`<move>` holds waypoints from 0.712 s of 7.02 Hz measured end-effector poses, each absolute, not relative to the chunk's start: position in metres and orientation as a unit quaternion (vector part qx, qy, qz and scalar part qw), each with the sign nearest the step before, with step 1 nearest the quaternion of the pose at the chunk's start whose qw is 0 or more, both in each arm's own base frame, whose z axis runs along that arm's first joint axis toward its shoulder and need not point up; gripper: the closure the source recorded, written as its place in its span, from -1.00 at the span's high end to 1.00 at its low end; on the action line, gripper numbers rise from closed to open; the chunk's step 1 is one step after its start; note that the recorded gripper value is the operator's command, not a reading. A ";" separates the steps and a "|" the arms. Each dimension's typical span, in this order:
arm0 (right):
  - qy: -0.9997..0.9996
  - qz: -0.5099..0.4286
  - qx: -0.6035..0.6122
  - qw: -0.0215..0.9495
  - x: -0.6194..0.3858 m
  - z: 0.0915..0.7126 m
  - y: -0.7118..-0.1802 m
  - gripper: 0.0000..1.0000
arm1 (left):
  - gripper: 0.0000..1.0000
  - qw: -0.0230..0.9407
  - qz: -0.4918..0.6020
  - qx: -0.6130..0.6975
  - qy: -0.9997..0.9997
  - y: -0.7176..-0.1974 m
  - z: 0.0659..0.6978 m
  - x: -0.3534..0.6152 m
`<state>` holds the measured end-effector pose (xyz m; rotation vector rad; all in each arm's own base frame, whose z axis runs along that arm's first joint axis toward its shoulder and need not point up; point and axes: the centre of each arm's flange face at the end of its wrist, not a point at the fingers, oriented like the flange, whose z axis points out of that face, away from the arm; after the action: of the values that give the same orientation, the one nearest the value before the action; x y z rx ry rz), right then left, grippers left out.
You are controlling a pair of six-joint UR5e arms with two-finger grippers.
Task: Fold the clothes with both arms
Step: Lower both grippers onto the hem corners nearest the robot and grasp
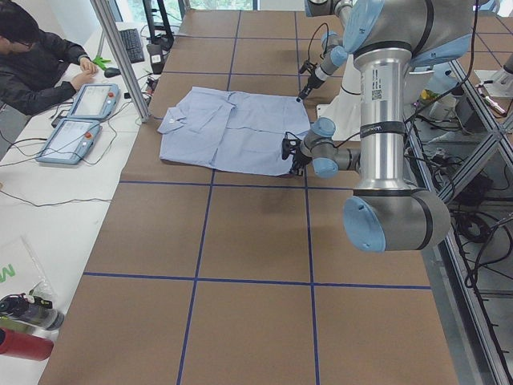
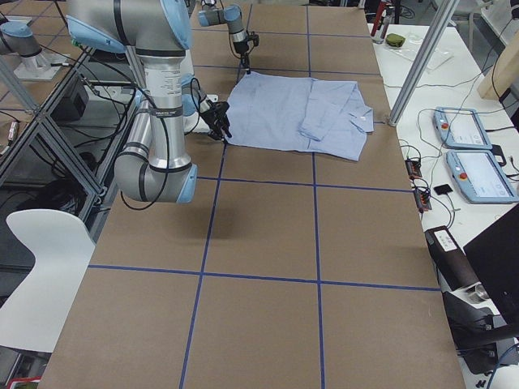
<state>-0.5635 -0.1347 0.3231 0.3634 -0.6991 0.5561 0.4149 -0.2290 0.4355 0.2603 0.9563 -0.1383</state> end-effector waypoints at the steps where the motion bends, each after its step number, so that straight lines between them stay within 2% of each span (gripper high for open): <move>1: -0.338 0.269 0.174 0.885 -0.564 0.321 -0.135 -1.00 | -1.00 0.877 -0.066 0.125 0.459 -0.229 0.435 0.415; 4: -0.346 0.274 0.171 0.881 -0.557 0.312 -0.141 -1.00 | -1.00 0.871 -0.066 0.125 0.471 -0.228 0.422 0.411; 5: -0.358 0.277 0.166 0.876 -0.542 0.300 -0.145 -1.00 | -1.00 0.861 -0.065 0.123 0.489 -0.226 0.400 0.403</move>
<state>-0.5416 -0.1453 0.3000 0.3457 -0.7472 0.5777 0.4034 -0.2258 0.4003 0.2584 1.0253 -0.1369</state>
